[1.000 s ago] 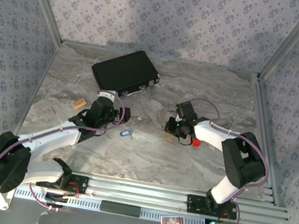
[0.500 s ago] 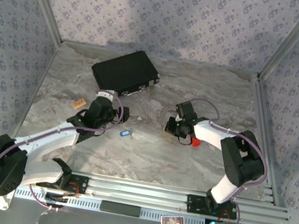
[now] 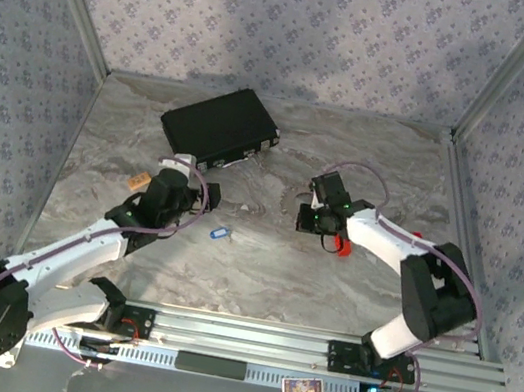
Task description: Put the keys on the keyring
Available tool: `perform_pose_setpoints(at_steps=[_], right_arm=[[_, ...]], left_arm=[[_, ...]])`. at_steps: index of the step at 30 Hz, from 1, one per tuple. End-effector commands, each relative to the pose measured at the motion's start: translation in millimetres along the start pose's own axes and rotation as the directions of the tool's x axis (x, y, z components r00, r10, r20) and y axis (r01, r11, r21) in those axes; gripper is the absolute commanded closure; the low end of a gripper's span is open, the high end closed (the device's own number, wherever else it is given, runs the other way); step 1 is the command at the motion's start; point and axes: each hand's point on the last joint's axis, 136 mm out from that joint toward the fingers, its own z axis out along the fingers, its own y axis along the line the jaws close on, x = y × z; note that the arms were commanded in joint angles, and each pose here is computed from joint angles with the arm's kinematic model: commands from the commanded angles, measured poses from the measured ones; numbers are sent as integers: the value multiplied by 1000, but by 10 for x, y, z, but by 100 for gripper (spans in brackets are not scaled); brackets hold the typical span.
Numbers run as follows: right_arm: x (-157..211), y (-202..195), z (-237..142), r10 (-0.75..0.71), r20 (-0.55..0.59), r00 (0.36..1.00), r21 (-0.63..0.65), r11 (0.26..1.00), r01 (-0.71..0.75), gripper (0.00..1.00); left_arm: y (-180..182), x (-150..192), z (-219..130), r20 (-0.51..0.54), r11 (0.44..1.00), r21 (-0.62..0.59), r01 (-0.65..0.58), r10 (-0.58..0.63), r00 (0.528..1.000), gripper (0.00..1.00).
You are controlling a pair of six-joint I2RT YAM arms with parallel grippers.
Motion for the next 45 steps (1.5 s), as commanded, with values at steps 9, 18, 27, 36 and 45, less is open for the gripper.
perform_pose_setpoints(at_steps=[9, 18, 27, 36, 45], right_arm=[[-475, 410, -908, -542, 235, 807, 90, 839, 537, 100], [-496, 946, -1306, -688, 428, 587, -59, 626, 777, 100], [-306, 1261, -1390, -720, 546, 428, -161, 411, 897, 100], [-41, 1416, -1352, -736, 583, 344, -223, 262, 939, 100], [172, 1469, -1234, -766, 543, 343, -289, 213, 933, 100]], left_arm=[[-165, -329, -164, 60, 994, 26, -106, 105, 993, 20], [-273, -631, -3, 36, 931, 69, -358, 356, 934, 22], [-962, -469, -69, 141, 676, 414, -610, 614, 777, 33], [-1374, 249, -281, 322, 313, 610, -728, 741, 589, 38], [-1388, 567, -278, 313, 244, 657, -713, 772, 553, 52]])
